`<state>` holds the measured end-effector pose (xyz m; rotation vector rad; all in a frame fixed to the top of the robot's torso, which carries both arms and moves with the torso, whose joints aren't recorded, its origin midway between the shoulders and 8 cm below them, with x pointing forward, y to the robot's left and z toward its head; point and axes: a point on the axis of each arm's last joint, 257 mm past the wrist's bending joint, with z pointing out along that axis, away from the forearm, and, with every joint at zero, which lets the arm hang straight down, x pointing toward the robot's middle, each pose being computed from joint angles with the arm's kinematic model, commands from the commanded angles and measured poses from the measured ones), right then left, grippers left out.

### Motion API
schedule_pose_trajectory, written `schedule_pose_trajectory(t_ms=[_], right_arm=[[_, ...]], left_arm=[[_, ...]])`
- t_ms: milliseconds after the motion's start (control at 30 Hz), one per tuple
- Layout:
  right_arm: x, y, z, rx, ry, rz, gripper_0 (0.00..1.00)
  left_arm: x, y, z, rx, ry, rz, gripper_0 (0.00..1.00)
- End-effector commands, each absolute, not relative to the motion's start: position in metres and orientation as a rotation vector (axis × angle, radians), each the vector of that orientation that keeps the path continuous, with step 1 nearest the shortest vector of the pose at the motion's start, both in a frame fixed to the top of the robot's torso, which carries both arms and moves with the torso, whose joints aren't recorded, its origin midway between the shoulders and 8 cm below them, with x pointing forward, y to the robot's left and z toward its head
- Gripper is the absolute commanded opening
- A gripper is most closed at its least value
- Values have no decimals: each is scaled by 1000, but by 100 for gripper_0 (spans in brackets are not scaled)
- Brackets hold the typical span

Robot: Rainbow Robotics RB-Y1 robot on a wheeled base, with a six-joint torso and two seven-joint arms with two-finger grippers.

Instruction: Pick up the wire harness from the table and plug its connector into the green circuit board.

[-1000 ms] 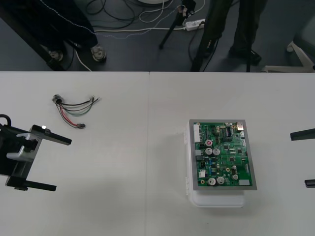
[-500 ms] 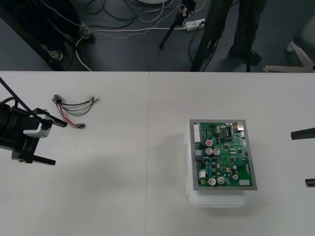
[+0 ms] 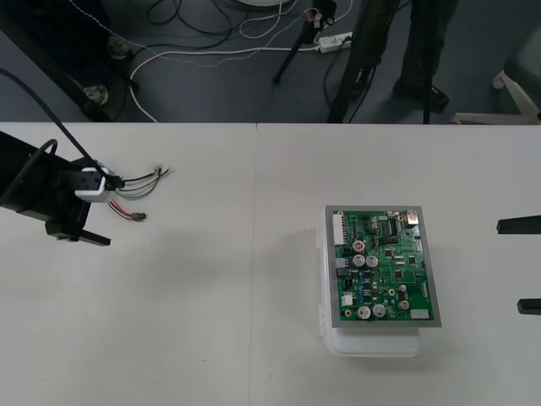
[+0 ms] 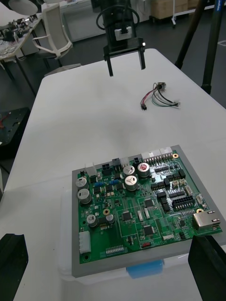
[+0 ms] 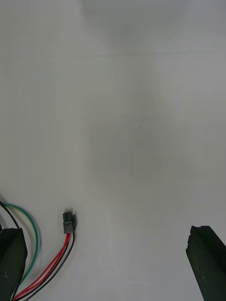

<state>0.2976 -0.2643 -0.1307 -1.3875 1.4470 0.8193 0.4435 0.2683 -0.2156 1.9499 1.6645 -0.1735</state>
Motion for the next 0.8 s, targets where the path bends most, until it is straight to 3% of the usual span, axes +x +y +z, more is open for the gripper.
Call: schedule_pose_trajectory(t_ms=[33,400,800], right_arm=[[308,-259,-118,-1332,1429,851,100],[336,-264,-98,-1234,1363,858,100],[332,-250,-78,-1212,1296,943,100]], left_arm=[[469,257,-203,2075,1546,-80,100],[511,275,-201,2175,1476,61,100],[544,294,-211,2257,1379,188,100]])
